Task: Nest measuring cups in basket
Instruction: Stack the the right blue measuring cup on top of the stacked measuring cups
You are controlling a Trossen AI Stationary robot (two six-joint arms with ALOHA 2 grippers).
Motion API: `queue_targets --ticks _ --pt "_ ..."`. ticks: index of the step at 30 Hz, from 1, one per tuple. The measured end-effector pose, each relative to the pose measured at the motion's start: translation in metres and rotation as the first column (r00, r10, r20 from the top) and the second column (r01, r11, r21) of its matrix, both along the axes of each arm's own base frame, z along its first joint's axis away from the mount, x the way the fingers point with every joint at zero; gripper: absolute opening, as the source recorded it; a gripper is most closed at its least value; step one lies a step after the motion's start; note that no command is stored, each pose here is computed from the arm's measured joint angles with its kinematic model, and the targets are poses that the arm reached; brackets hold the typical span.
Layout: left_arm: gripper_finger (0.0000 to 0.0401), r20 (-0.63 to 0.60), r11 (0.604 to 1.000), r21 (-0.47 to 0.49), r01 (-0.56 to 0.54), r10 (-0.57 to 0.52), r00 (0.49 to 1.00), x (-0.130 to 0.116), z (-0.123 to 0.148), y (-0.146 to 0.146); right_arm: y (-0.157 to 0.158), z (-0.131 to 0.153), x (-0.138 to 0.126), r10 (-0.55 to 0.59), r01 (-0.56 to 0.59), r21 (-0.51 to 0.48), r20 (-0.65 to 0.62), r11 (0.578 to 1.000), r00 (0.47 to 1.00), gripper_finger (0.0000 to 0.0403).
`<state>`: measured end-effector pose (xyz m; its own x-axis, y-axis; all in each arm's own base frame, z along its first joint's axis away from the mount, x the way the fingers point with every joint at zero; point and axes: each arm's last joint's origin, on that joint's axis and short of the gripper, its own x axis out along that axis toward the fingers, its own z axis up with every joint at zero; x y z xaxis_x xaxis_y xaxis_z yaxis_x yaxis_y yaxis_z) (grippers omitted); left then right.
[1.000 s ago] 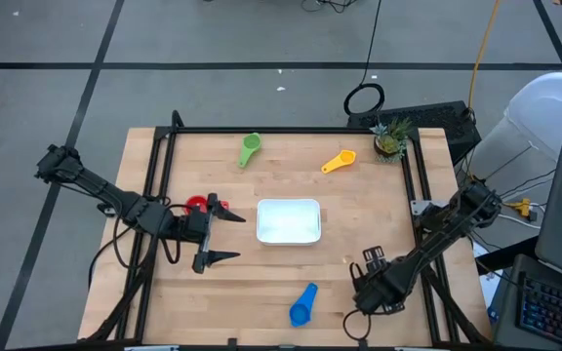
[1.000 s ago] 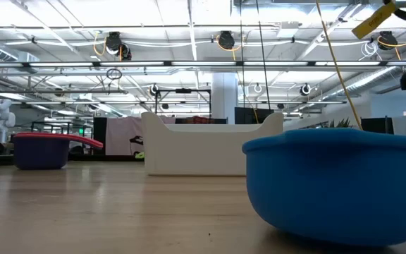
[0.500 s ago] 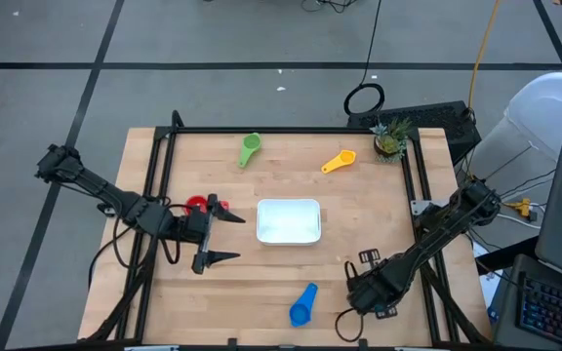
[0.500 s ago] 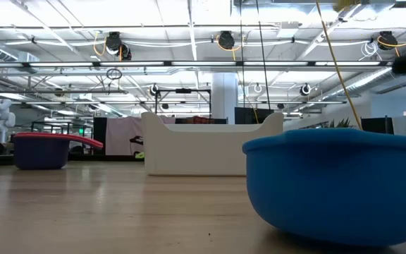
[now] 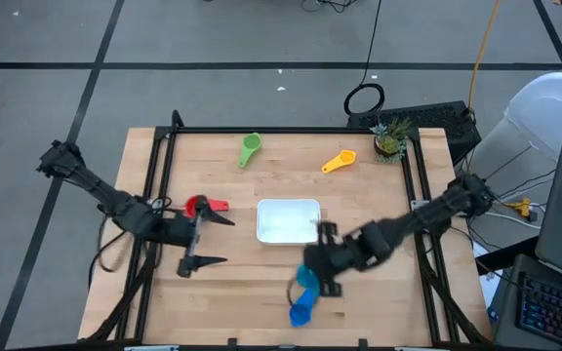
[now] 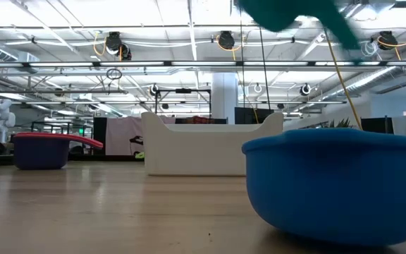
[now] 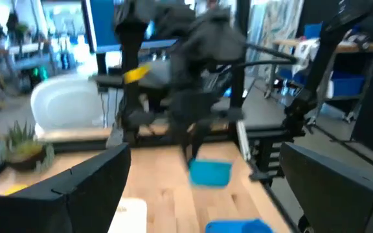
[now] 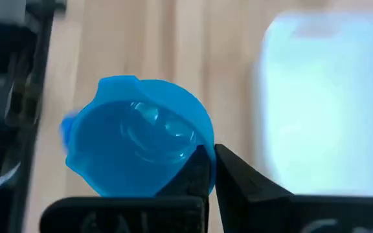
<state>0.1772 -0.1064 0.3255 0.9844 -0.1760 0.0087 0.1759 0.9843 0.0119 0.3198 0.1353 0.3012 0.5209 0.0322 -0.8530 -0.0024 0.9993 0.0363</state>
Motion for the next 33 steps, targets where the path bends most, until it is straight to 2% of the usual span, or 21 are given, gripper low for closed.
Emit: queue_targets --ticks 5,8,13,19,25,28,33 --pt "0.0397 0.083 1.000 0.025 -0.015 0.013 0.996 -0.033 0.018 0.006 -0.045 0.012 0.028 -0.005 0.012 -0.044 0.155 0.999 0.988 0.0000" --pt "0.0397 0.061 0.994 0.041 -0.101 0.099 0.993 -0.055 0.021 0.016 -0.067 0.015 0.041 0.013 -0.001 -0.051 0.225 0.999 0.974 0.0000" --pt "0.0397 0.015 0.985 -0.011 -0.173 0.173 0.985 -0.078 0.021 0.032 -0.092 0.012 0.062 0.065 -0.044 -0.073 0.318 0.996 0.946 0.0000" --pt "0.0397 0.001 0.977 -0.033 -0.213 0.213 0.977 -0.082 0.020 0.035 -0.108 0.005 0.090 0.164 -0.137 -0.092 0.462 0.986 0.872 0.0000" --pt "0.0397 0.002 0.974 -0.041 -0.222 0.223 0.975 -0.081 0.020 0.035 -0.135 0.007 0.113 0.188 -0.182 -0.076 0.647 0.980 0.739 0.0000" --pt "0.0397 0.006 0.970 -0.032 -0.241 0.242 0.970 -0.081 0.020 0.035 -0.151 0.001 0.122 0.183 -0.188 -0.065 0.670 0.980 0.719 0.0000" --pt "0.0397 0.010 0.968 -0.009 -0.251 0.251 0.968 -0.078 0.020 0.032 -0.171 -0.010 0.146 0.196 -0.208 -0.059 0.648 0.976 0.736 0.0000"
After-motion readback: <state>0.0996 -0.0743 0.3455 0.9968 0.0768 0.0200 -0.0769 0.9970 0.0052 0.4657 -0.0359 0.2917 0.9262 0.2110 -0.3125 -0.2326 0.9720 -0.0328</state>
